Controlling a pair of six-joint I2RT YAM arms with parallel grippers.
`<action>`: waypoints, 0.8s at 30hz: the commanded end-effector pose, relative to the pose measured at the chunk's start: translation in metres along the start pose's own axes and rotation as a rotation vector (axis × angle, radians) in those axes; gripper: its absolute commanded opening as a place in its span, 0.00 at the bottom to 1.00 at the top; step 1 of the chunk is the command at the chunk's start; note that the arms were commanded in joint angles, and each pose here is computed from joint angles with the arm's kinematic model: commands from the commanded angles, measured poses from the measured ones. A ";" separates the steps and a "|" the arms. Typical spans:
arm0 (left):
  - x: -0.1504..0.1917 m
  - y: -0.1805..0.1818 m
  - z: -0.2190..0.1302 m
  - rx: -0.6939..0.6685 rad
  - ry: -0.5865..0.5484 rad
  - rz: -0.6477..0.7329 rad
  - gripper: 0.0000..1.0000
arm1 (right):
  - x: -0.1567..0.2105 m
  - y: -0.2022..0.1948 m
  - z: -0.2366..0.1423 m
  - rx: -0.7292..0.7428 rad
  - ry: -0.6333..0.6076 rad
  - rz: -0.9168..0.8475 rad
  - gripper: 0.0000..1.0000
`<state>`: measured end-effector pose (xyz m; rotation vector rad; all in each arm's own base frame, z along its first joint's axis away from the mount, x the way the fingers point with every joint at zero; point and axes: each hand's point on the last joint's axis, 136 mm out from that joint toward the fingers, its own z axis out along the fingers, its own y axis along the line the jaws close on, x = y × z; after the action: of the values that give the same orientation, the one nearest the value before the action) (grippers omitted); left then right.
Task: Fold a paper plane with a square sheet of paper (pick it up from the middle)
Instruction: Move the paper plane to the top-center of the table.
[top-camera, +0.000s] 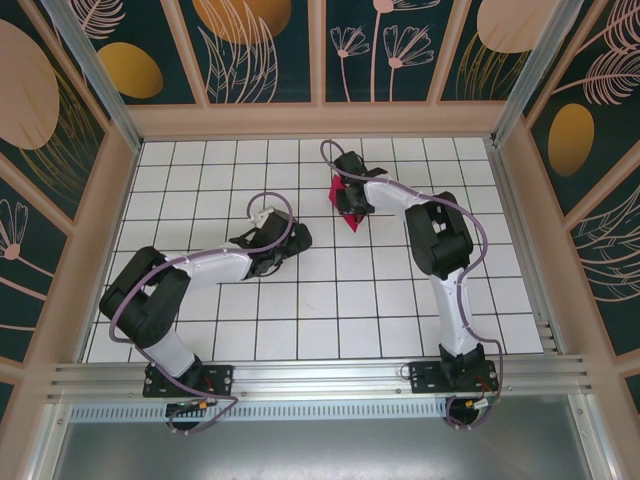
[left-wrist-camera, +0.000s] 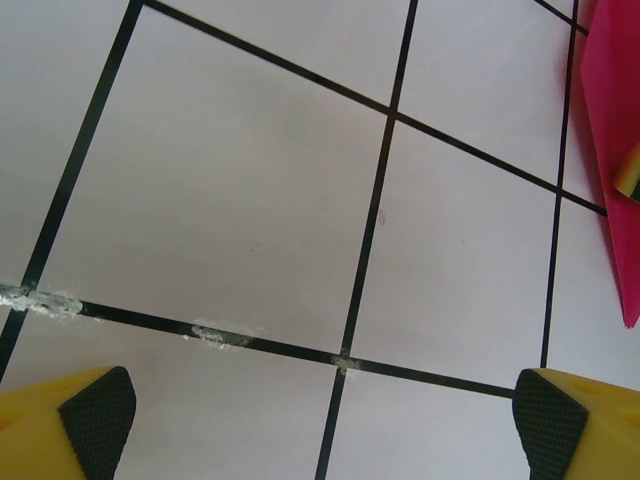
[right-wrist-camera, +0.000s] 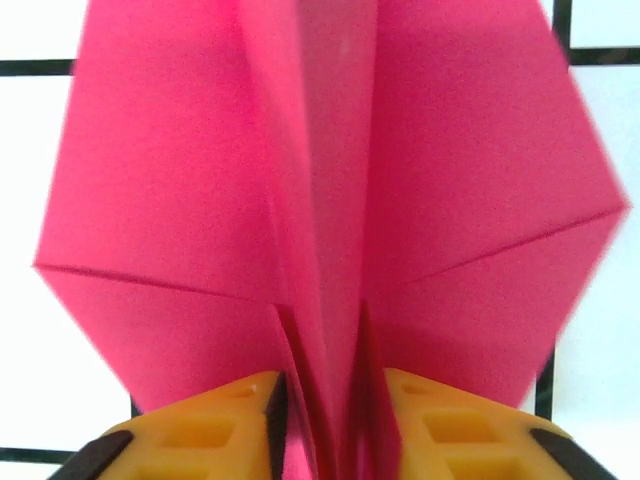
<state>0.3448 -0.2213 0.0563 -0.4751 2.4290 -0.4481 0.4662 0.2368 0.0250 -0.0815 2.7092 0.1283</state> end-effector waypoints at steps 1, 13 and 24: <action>-0.027 -0.007 -0.010 -0.015 -0.059 0.029 0.99 | -0.026 0.003 -0.037 -0.034 -0.060 0.033 0.39; -0.152 0.006 -0.076 -0.118 -0.407 0.098 0.99 | -0.099 -0.049 -0.190 -0.061 -0.483 0.138 0.77; -0.193 0.126 -0.142 -0.392 -0.781 0.036 0.98 | -0.040 -0.226 -0.226 0.285 -0.798 0.410 0.99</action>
<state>0.3835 -0.0319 0.2069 -0.5855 1.8310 0.0520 0.4362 0.0291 0.2181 0.4130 2.0406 0.0166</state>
